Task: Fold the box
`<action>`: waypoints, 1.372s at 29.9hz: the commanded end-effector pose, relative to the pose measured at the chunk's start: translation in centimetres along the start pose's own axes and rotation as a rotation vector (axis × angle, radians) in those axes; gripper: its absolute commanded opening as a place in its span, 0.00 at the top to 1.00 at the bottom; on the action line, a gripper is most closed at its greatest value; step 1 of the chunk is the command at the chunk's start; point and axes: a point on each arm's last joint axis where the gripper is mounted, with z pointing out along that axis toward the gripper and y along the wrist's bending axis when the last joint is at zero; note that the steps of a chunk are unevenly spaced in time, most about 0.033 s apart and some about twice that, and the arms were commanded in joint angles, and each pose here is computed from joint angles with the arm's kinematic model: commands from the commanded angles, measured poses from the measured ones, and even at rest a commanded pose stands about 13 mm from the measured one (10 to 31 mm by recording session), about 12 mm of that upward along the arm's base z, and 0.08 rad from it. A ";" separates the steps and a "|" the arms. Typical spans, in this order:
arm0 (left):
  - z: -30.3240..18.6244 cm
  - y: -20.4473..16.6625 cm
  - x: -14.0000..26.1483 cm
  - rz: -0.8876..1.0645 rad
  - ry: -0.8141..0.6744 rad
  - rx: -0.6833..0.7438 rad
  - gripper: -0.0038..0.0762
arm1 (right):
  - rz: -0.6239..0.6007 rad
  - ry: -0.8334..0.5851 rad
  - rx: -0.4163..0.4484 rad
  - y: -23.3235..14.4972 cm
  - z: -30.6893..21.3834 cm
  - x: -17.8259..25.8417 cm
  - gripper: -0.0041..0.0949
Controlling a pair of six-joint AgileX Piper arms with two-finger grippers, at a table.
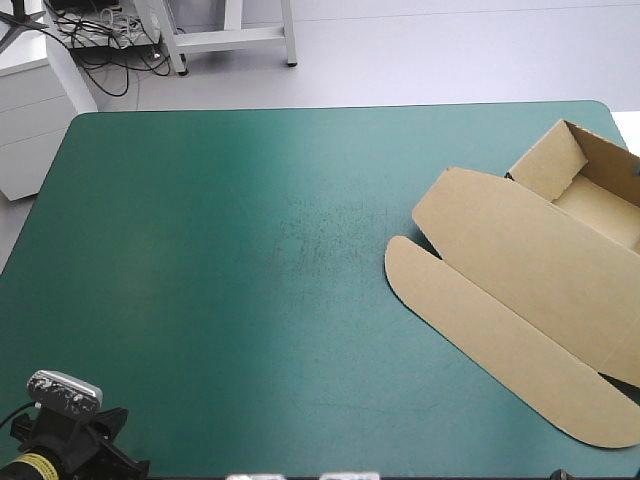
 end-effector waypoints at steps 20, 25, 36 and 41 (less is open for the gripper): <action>-0.4 -0.1 -1.8 0.119 -0.150 0.005 0.96 | -0.453 -0.152 -0.248 0.8 -5.7 24.9 0.96; -0.3 -0.4 -1.8 0.105 -0.161 0.033 0.96 | -0.447 -0.139 -0.249 0.3 -3.8 26.7 0.96; 0.5 -0.5 -1.3 0.099 -0.135 0.046 0.96 | -0.429 -0.183 -0.246 0.3 -1.7 27.0 0.96; 0.5 -0.5 -1.3 0.074 -0.134 0.052 0.96 | -0.430 -0.182 -0.242 0.2 -1.6 27.1 0.96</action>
